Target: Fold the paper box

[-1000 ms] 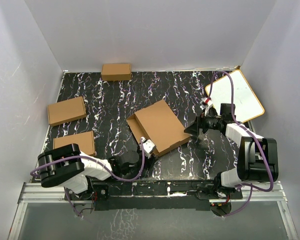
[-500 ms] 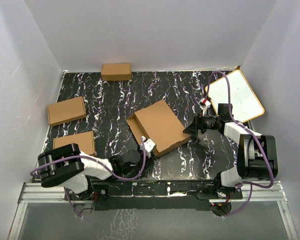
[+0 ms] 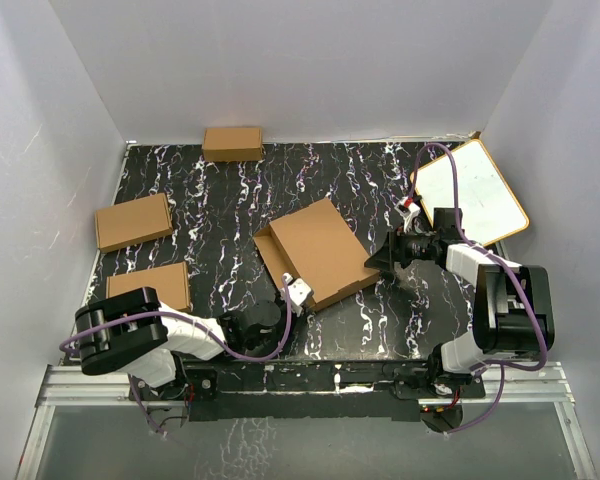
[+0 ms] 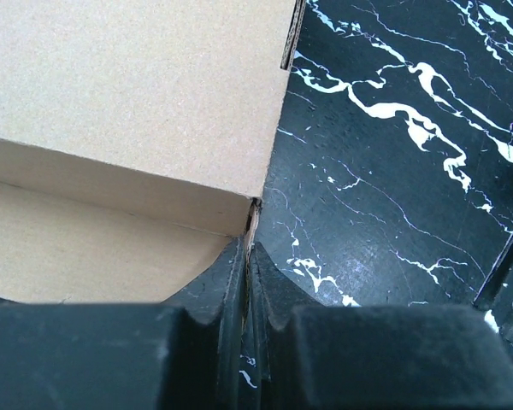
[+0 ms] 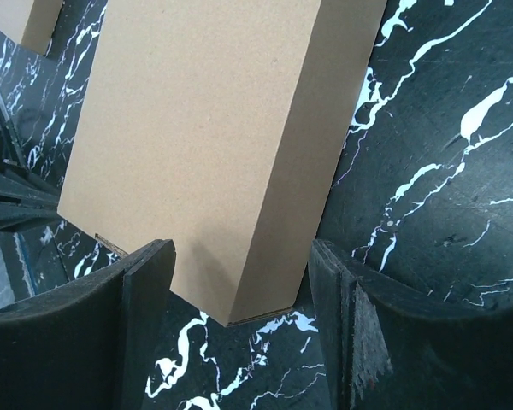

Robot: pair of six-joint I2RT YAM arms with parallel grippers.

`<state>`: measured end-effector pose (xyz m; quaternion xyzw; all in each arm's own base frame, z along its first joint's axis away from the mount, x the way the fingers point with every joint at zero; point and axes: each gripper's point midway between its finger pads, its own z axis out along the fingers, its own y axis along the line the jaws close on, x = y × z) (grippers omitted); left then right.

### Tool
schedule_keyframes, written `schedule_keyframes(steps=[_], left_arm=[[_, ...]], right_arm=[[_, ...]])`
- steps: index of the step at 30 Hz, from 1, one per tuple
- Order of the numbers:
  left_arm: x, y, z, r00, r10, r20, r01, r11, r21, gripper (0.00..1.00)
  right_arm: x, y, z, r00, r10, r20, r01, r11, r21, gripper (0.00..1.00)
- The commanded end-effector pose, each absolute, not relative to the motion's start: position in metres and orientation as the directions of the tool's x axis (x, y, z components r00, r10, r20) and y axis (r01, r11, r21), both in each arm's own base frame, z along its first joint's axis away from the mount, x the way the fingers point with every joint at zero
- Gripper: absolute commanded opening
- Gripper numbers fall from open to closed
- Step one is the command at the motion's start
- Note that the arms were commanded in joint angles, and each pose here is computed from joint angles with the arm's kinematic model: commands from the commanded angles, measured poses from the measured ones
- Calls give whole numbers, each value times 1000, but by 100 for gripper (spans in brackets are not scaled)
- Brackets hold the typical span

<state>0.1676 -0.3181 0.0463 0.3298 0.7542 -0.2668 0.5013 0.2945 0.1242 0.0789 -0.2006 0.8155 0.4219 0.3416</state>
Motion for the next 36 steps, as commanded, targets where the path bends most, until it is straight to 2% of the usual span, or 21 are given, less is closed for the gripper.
schedule_keyframes(steps=[1,9,18,36], left_arm=[[170,-322,66,-238,179,-955,772,632,-74,2],[169,-321,66,-221,184,-958,782,620,-61,0],[169,-319,64,-225,177,-958,778,624,-67,0],[164,-315,66,-203,144,-969,795,602,-77,0]], right_arm=[[312,127,95,-665,-6,-747,-627,549,553,69],[312,128,85,-724,20,-689,-567,551,612,67],[313,126,76,-734,4,-679,-553,577,601,51],[316,123,61,-747,-31,-664,-535,620,574,47]])
